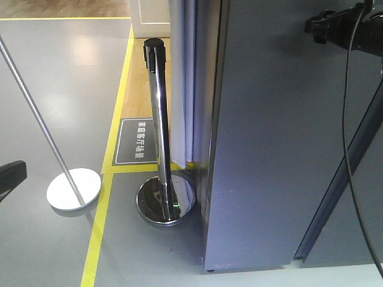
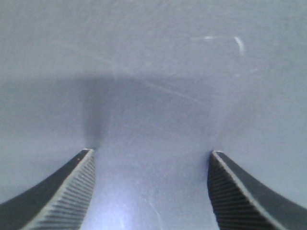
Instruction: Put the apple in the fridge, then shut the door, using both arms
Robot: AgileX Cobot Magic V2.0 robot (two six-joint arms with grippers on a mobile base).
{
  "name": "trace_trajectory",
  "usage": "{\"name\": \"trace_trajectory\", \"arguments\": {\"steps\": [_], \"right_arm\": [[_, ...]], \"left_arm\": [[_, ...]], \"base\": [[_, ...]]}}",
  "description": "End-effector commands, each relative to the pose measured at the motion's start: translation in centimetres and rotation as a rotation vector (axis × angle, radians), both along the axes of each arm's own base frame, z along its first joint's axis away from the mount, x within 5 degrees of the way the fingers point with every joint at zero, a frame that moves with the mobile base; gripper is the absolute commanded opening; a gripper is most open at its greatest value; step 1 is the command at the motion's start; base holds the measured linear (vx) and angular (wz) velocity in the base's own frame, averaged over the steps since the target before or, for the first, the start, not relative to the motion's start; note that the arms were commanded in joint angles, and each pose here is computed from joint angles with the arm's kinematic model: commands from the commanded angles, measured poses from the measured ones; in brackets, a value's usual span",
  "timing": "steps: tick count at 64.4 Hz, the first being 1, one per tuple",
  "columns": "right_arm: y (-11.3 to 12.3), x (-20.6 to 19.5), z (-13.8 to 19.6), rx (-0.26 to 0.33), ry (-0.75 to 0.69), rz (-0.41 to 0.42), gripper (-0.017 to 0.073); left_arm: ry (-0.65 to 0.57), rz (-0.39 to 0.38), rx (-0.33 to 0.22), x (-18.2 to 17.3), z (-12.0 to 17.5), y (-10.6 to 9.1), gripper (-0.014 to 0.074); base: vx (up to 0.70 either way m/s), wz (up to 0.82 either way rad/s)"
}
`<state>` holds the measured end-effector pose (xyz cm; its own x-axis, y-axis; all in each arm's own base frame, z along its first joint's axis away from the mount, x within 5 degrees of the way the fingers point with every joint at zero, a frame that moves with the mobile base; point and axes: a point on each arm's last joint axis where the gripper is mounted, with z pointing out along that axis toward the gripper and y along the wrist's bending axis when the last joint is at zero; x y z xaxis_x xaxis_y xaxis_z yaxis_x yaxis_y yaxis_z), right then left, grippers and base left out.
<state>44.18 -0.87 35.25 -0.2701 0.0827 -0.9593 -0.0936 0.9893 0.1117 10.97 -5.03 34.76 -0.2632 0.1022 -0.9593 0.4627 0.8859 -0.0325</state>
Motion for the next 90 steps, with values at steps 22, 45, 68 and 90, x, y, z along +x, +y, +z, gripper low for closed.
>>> {"name": "trace_trajectory", "arguments": {"steps": [22,45,68,90], "right_arm": [[-0.1,-6.4,6.3,-0.046,-0.053,0.096,0.0465],[-1.3,-16.5,5.7,-0.061,-0.058,0.001,0.0457],[1.6,-26.2,6.1,-0.023,-0.070,0.141,0.0457],[2.3,-29.8,6.5,-0.077,-0.118,0.167,0.0456]], "left_arm": [[-0.068,0.025,-0.046,0.1,1.4,0.1,0.0376],[-0.068,0.025,-0.046,0.1,1.4,0.1,0.0376],[-0.068,0.025,-0.046,0.1,1.4,0.1,0.0376],[-0.070,0.027,-0.047,0.1,1.4,0.1,0.0376]], "base": [[0.00,0.00],[0.00,0.00],[0.00,0.00],[0.00,0.00]]}}
